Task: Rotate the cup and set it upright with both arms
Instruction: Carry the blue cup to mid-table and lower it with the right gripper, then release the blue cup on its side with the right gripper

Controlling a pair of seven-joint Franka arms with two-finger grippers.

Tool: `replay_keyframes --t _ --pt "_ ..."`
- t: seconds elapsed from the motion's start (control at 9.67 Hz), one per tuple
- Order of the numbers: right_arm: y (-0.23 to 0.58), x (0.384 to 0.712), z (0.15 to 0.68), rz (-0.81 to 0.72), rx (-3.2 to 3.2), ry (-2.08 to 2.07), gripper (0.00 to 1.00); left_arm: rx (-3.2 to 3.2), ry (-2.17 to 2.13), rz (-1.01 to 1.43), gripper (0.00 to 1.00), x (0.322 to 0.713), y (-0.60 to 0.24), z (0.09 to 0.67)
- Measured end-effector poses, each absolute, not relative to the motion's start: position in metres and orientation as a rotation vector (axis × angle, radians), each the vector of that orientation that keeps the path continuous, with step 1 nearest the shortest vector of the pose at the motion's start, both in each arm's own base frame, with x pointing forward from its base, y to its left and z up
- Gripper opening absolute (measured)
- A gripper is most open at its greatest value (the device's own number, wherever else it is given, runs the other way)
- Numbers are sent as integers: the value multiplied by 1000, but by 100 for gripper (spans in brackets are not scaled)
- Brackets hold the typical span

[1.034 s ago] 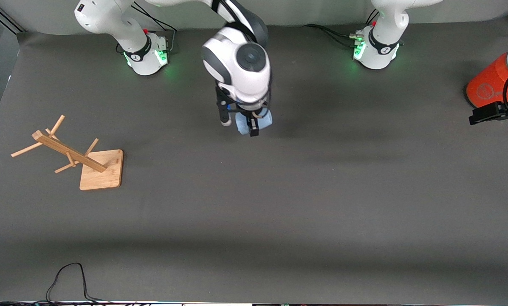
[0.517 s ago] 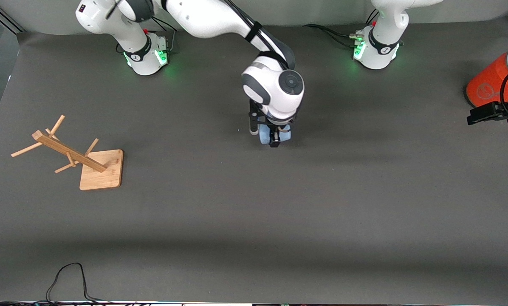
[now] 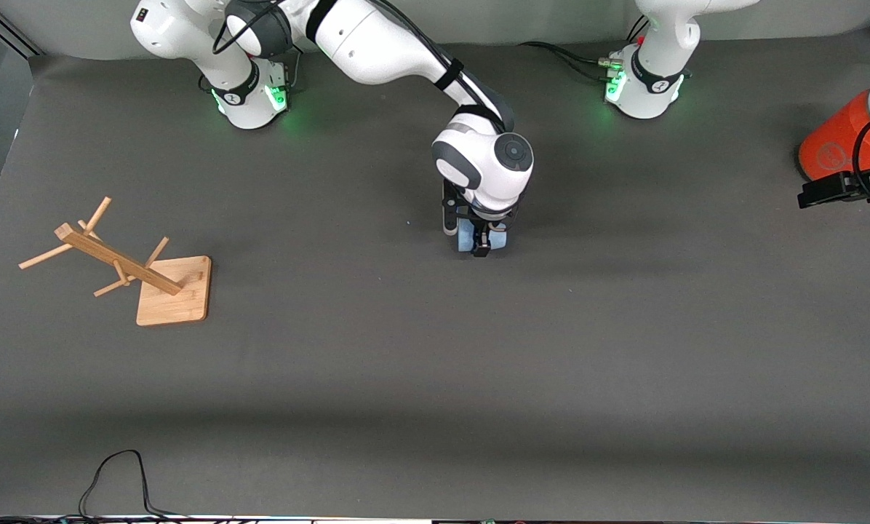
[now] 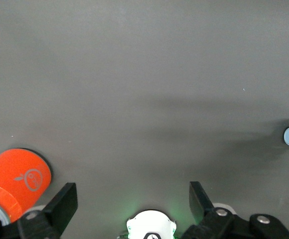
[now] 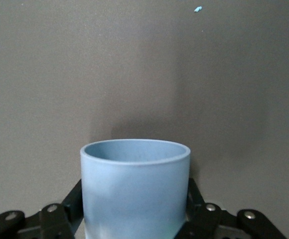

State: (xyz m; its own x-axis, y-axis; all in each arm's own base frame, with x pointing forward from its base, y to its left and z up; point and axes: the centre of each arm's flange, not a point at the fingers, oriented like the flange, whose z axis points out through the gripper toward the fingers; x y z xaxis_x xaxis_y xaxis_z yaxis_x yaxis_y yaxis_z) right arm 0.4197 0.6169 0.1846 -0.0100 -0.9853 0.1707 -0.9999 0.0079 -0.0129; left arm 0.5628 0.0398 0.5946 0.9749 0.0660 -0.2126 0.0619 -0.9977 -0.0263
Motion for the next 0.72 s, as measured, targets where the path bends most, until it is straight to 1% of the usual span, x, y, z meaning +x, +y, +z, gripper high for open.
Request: replay_keyframes --t 0.21,0.31,0.41,0.72 --pt "617 421 184 200 2127 -2148 82 -3098 -104 375 100 560 40 593" --pt "616 421 182 204 2126 -2148 95 -3097 -104 389 100 558 40 592" --pt "615 423 180 208 2126 -2150 100 -3096 -105 394 100 558 40 592" --pt "616 425 183 212 2129 -2158 100 -3096 -103 395 100 558 39 592"
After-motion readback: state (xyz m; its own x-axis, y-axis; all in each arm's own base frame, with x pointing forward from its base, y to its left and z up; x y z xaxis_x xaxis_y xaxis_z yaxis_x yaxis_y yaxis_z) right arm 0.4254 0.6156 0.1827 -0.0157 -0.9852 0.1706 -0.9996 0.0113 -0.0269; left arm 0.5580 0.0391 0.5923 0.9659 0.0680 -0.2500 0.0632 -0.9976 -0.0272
